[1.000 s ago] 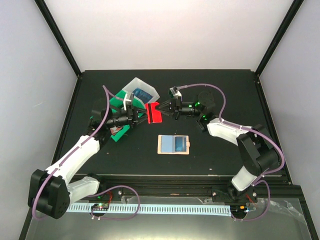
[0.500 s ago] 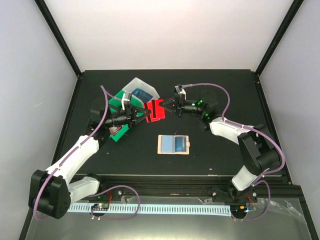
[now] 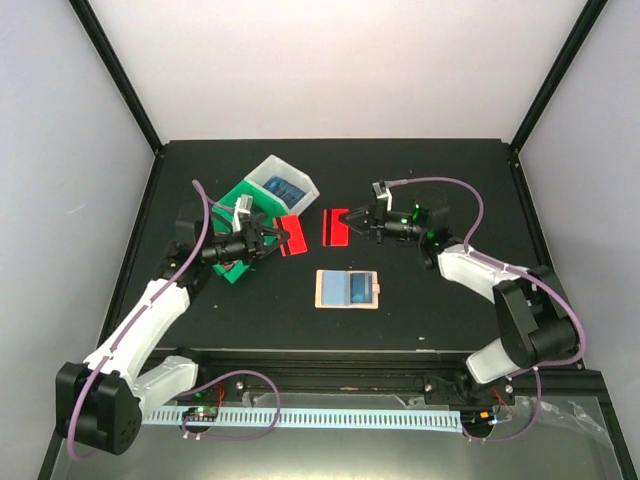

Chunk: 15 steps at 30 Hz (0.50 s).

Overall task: Put the credit cards into the card holder
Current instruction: Pick up the credit card from the storage box, then insert the credit card into the card holder.

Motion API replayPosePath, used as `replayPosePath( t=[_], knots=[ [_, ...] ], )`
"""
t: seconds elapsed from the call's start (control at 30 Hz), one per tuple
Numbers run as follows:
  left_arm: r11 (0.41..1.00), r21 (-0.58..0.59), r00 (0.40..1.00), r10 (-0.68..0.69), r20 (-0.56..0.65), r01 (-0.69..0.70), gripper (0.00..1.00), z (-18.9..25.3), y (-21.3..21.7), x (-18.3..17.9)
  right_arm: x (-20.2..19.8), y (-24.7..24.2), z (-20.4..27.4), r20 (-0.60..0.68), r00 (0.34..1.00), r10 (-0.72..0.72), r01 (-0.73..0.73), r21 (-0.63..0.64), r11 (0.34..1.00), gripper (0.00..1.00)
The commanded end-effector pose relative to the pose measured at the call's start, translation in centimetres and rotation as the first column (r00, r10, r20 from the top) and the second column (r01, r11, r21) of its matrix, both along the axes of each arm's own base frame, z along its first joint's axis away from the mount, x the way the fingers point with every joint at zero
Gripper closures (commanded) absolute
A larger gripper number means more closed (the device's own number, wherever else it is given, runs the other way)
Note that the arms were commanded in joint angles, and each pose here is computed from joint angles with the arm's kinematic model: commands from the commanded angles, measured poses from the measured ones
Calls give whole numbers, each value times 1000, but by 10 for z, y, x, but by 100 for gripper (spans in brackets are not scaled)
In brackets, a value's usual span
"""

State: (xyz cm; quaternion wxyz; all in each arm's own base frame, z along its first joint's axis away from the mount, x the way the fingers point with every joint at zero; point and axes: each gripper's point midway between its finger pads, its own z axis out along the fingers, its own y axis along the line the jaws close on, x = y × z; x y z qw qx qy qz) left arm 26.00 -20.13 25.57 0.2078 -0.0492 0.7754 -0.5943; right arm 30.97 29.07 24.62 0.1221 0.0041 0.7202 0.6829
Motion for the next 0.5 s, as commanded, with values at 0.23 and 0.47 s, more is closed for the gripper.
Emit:
replayPosePath(
  t=[0.23,0.47],
  knots=[
    [955,272,993,-108,-49,118,98,-89,-26,-10,-30,-45,-135,-9,995,-102,90,-395,914,99],
    [934,298,977,-164,-133,198,98,-126,-53,-12,-42,-40,-182,-126,990,-65,8,-411,912,99]
  ],
)
